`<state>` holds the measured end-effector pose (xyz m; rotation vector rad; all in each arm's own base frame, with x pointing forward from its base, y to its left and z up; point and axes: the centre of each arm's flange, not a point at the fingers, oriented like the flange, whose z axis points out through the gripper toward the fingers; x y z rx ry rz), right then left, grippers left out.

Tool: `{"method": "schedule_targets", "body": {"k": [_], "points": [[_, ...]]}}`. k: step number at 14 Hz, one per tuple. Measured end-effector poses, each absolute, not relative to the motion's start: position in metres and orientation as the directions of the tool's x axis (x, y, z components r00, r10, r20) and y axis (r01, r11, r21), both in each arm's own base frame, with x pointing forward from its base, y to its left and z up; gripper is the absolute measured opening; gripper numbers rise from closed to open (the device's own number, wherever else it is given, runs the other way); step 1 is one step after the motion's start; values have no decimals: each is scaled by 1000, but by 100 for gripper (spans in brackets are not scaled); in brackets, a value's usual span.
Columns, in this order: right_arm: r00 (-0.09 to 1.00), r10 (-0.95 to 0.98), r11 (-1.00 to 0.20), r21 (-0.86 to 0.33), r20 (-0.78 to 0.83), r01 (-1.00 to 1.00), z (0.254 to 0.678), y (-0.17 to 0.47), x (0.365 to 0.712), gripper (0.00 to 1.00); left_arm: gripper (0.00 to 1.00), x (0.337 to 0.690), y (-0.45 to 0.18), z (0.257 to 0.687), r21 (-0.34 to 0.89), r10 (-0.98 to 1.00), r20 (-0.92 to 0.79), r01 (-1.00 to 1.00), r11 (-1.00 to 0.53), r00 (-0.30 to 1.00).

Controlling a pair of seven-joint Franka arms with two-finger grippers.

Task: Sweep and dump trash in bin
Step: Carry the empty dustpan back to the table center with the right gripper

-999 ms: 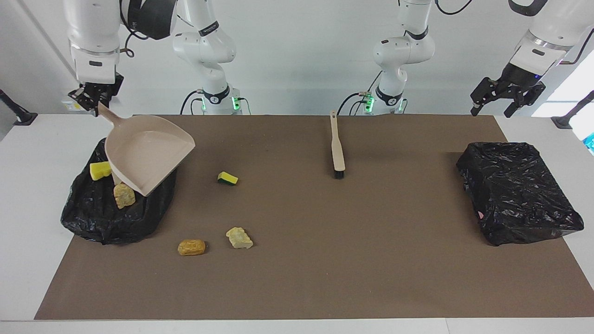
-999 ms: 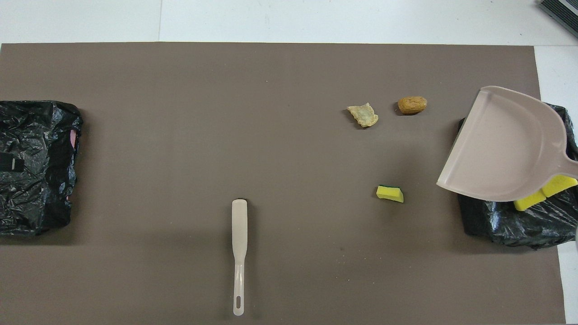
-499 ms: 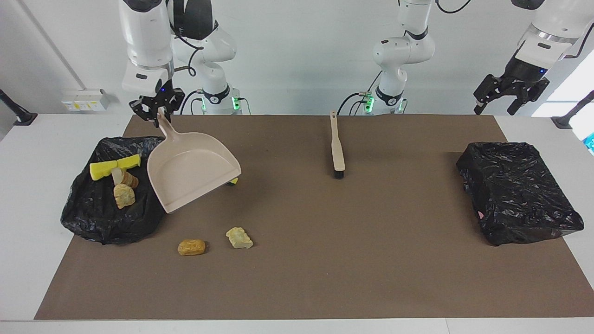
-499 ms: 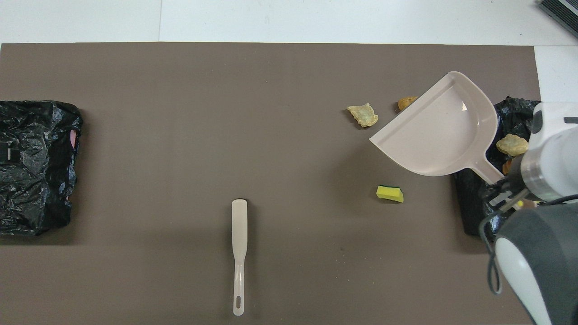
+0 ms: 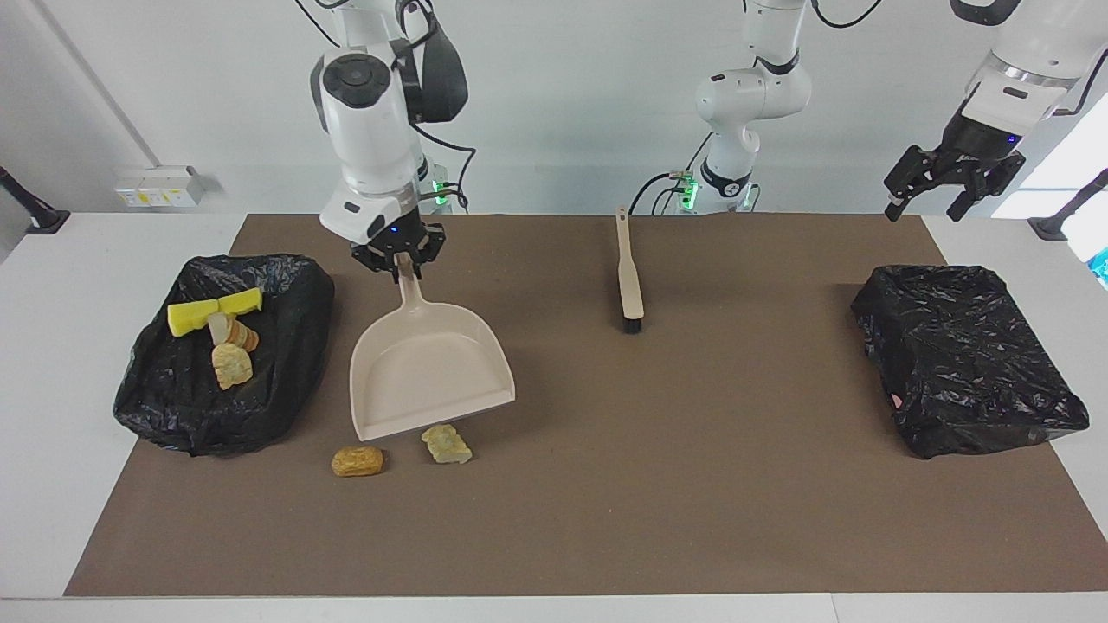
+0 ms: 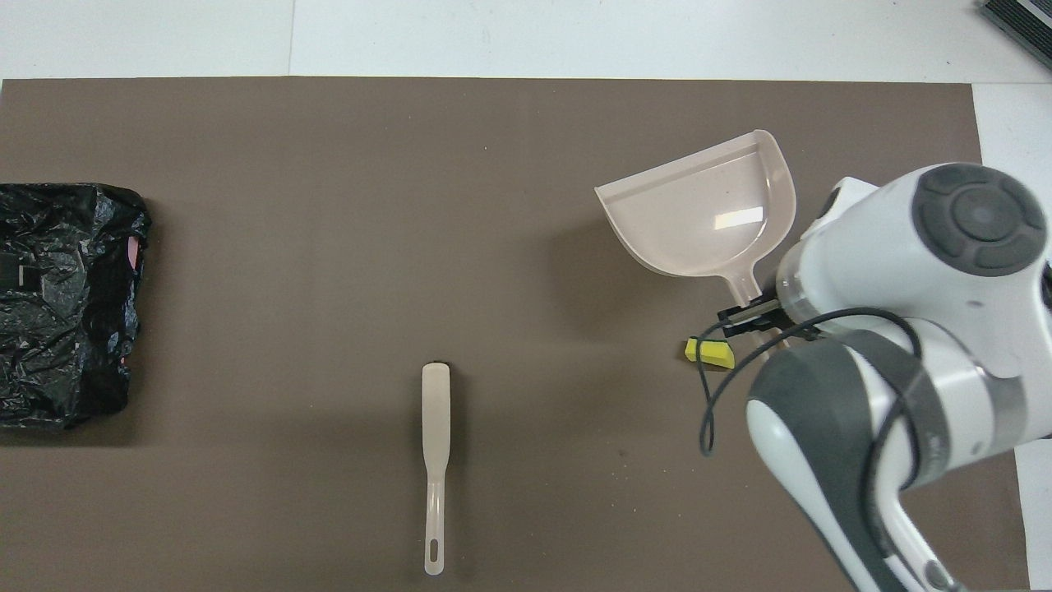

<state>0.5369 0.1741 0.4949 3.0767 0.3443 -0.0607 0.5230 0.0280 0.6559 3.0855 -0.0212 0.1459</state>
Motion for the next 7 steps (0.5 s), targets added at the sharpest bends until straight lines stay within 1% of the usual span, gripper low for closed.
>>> {"method": "schedule_targets", "body": {"k": [3, 7], "points": [[995, 100, -994, -35, -14, 99, 462, 254, 533, 31, 100, 523, 27, 654, 52, -13, 90, -18, -998, 996], [1000, -21, -998, -66, -4, -21, 431, 329, 524, 31, 100, 521, 25, 653, 51, -36, 79, -40, -998, 996]]}}
